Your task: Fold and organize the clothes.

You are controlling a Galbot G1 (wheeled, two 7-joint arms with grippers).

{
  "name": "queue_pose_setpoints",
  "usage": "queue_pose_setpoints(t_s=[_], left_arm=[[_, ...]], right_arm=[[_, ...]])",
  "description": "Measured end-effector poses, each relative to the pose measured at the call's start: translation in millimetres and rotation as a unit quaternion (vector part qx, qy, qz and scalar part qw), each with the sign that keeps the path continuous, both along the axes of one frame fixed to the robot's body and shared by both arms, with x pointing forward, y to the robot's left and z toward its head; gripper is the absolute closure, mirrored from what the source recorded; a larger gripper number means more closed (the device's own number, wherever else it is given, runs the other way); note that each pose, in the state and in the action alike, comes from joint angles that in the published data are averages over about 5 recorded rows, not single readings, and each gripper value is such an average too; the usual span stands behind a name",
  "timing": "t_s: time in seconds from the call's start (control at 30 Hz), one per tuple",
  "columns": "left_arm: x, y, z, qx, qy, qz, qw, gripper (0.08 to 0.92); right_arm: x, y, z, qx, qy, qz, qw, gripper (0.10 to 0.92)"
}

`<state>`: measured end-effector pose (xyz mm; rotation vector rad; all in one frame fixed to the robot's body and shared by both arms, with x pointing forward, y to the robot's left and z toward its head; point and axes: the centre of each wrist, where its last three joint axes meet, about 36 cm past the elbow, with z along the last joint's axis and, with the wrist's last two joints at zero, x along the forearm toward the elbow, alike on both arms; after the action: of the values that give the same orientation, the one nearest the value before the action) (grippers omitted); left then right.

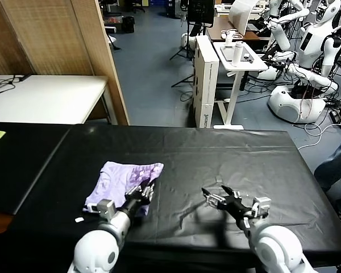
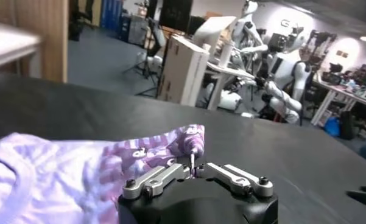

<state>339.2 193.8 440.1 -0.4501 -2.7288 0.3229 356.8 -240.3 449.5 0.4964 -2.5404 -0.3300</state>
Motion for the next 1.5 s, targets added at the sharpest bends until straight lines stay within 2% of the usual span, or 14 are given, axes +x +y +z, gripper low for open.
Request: queue_pose_setpoints(t_s=[0.1, 0.2, 0.3, 0.53, 0.67, 0.73, 0.87, 0.97, 1.07, 1.1, 1.4, 1.5], left_arm=[[-4, 6, 8, 0.007, -0.016, 0.003, 1.000, 0.302], [-7, 15, 14, 0.017, -0.030, 0.012, 0.999, 0.153], [-10, 26, 20, 0.031, -0.040, 0.023, 0.998, 0.101], [-16, 43, 25, 0.052, -0.046, 0.046, 0.997, 0.092], [-17, 48, 25, 0.054, -0.046, 0.054, 0.996, 0.093], [-17, 50, 25, 0.055, -0.047, 0.057, 0.996, 0.093], [-16, 53, 26, 0.057, -0.050, 0.061, 0.995, 0.092], [-16, 55, 26, 0.060, -0.051, 0.065, 0.995, 0.092], [-16, 59, 26, 0.063, -0.050, 0.069, 0.994, 0.092], [-16, 61, 25, 0.064, -0.050, 0.070, 0.994, 0.092], [-12, 68, 20, 0.061, -0.043, 0.080, 0.994, 0.092], [-12, 68, 19, 0.058, -0.040, 0.085, 0.994, 0.092]], right_arm=[[8, 14, -4, 0.033, 0.020, 0.023, 0.999, 0.115], [17, 30, -8, 0.058, 0.030, 0.041, 0.997, 0.115], [27, 45, -13, 0.070, 0.034, 0.053, 0.996, 0.115], [47, 83, -27, 0.090, 0.047, 0.078, 0.992, 0.115], [54, 99, -37, 0.095, 0.057, 0.085, 0.990, 0.146], [54, 104, -42, 0.097, 0.061, 0.087, 0.990, 0.238], [54, 106, -47, 0.096, 0.057, 0.085, 0.990, 0.534], [53, 101, -46, 0.088, 0.049, 0.080, 0.992, 0.722], [54, 89, -41, 0.071, 0.037, 0.072, 0.994, 0.856], [55, 84, -39, 0.062, 0.033, 0.069, 0.995, 0.876], [58, 11, -24, -0.028, 0.025, 0.039, 0.999, 0.880], [58, -9, -17, -0.044, 0.017, 0.032, 0.998, 0.804]])
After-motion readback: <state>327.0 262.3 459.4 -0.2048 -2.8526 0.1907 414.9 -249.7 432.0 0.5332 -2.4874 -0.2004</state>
